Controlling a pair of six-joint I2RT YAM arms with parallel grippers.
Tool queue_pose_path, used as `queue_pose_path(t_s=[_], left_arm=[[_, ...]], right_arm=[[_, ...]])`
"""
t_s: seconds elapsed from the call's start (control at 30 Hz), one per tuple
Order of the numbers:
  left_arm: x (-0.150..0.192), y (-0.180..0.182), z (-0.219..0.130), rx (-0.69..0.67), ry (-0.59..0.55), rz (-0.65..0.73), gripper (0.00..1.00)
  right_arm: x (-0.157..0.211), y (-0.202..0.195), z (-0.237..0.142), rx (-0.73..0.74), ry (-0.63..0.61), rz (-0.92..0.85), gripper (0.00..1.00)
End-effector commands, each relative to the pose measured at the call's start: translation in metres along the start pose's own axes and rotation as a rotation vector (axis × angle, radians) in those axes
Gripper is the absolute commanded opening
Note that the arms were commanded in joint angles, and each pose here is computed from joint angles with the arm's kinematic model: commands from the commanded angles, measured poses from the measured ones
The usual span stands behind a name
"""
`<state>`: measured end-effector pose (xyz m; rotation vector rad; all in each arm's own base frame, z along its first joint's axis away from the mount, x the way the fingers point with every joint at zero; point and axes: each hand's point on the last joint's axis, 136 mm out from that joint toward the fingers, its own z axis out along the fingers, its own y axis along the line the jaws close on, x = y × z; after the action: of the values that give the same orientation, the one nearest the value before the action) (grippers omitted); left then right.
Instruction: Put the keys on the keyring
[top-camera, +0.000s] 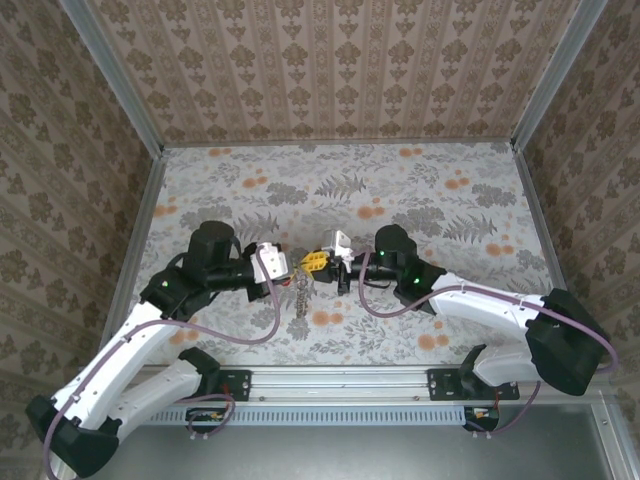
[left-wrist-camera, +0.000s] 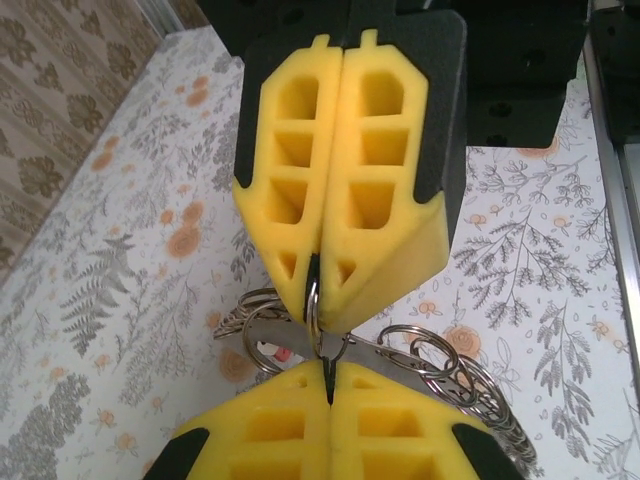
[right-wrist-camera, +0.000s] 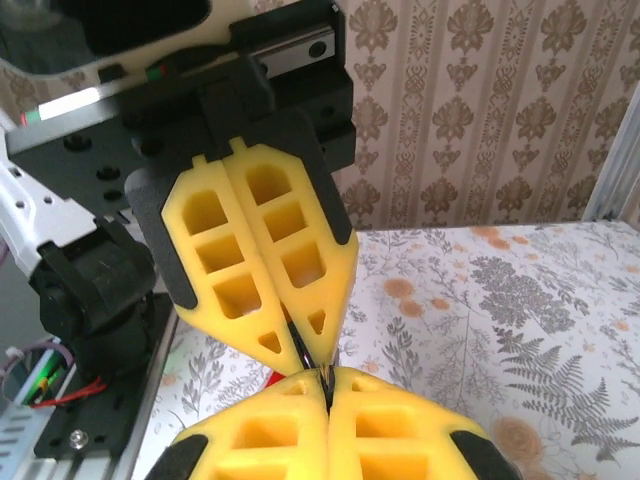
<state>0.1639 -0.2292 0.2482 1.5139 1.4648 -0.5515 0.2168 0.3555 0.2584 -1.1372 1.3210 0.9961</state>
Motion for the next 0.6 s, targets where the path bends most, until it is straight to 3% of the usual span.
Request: queue_pose_path(t_s=[0.0, 0.1, 0.17, 0.23, 0.37, 0.57], left_arm=[[0.019, -0.015, 0.001, 0.042, 0.028, 0.002, 0.0], [0.022, -0.015, 0.002, 0.029, 0.012, -0.022, 0.01], [0.011, -0.016, 0.004, 0.039, -0.058, -0.05, 0.2], [-0.005, -0.019, 0.006, 0.075, -0.162, -0.084, 0.29], [-0.023, -0.003, 0.007, 0.033, -0.257, -0.144, 0.31], [-0.034, 0.011, -0.007, -0.023, -0.272, -0.161, 0.34]], right_arm=[[-0.059, -0.016, -0.017, 0.083, -0.207, -0.053, 0.0], [-0.06, -0.014, -0.018, 0.076, -0.217, -0.057, 0.0], [-0.064, -0.013, -0.02, 0.077, -0.246, -0.051, 0.0], [-0.067, -0.013, -0.021, 0.077, -0.287, -0.036, 0.0], [-0.067, -0.01, -0.018, 0.061, -0.316, -0.017, 0.0], [-0.059, -0.003, -0.013, 0.038, -0.3, -0.024, 0.0]])
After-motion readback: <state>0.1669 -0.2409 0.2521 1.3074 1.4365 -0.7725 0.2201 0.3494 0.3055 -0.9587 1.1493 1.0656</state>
